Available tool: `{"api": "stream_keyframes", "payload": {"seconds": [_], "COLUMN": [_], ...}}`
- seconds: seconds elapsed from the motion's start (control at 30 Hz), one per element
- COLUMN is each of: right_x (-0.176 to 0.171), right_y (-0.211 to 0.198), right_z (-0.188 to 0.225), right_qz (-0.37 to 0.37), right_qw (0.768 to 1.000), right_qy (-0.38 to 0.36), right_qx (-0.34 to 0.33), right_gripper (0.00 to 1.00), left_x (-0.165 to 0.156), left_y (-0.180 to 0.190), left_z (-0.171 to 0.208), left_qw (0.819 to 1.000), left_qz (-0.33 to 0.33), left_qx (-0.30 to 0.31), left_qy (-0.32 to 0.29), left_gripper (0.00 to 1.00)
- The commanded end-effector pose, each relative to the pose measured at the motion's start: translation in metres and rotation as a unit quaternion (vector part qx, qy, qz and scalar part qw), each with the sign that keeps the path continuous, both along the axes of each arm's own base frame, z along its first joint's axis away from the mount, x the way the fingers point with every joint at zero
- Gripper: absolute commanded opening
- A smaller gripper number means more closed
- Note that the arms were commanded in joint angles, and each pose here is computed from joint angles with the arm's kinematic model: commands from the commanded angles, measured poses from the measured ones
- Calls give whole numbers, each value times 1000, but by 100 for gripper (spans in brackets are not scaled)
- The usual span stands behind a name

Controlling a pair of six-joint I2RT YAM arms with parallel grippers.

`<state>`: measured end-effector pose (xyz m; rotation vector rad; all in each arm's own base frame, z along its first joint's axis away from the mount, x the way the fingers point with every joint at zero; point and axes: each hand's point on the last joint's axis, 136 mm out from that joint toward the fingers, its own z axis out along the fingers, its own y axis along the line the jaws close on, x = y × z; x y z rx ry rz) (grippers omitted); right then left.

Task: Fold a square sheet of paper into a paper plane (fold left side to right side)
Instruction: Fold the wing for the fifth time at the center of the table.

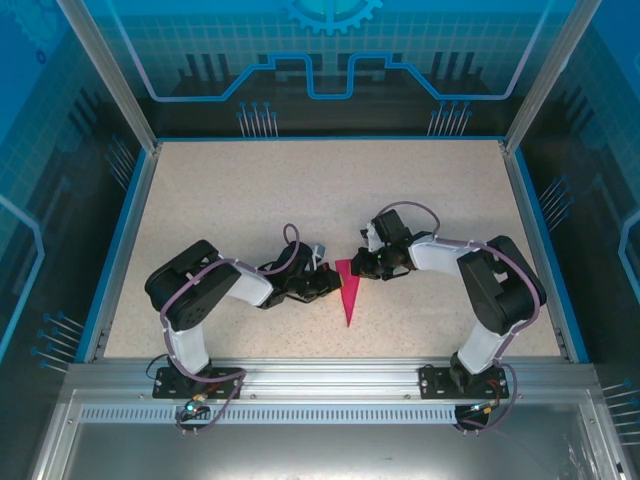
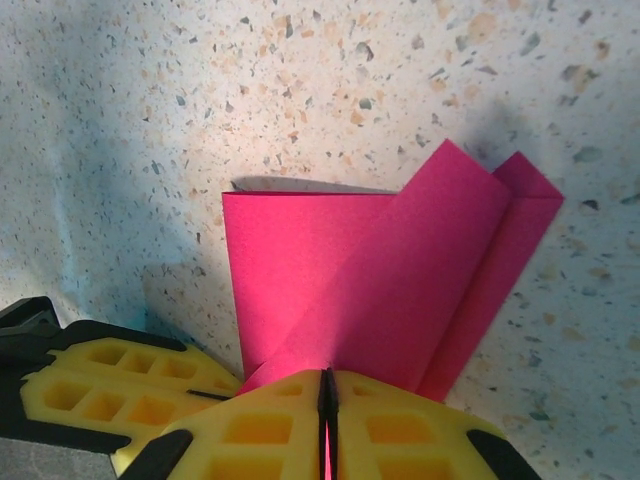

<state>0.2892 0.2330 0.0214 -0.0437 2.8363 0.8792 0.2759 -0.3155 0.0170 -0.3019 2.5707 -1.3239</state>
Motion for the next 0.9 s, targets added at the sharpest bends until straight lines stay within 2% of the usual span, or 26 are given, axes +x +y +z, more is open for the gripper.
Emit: {"api": "stream_keyframes", "payload": {"seconds": [0.0,0.5,0.67,0.87], "right_x": [-3,-14,-23,-29], "right_y": [1,-11,-18,-24], "right_z": [-6,-25,-36,-41], "right_qz": [10,7,7,9], "right_qw": [1000,998,996,995], "right_qy": [8,41,60,65], "right_qx": [-15,-50,-65,-75], "right_gripper": [11,11,10,10], "left_x": [-12,-13,-10,-4], "left_y": [24,21,18,16], "left_z": [-44,-47,-36,-13], "left_qw": [996,996,997,999], "left_qz": [25,20,14,6], "left_qx": [64,58,49,47], "left_qy": [59,67,50,24], "left_gripper": [0,0,0,8]}}
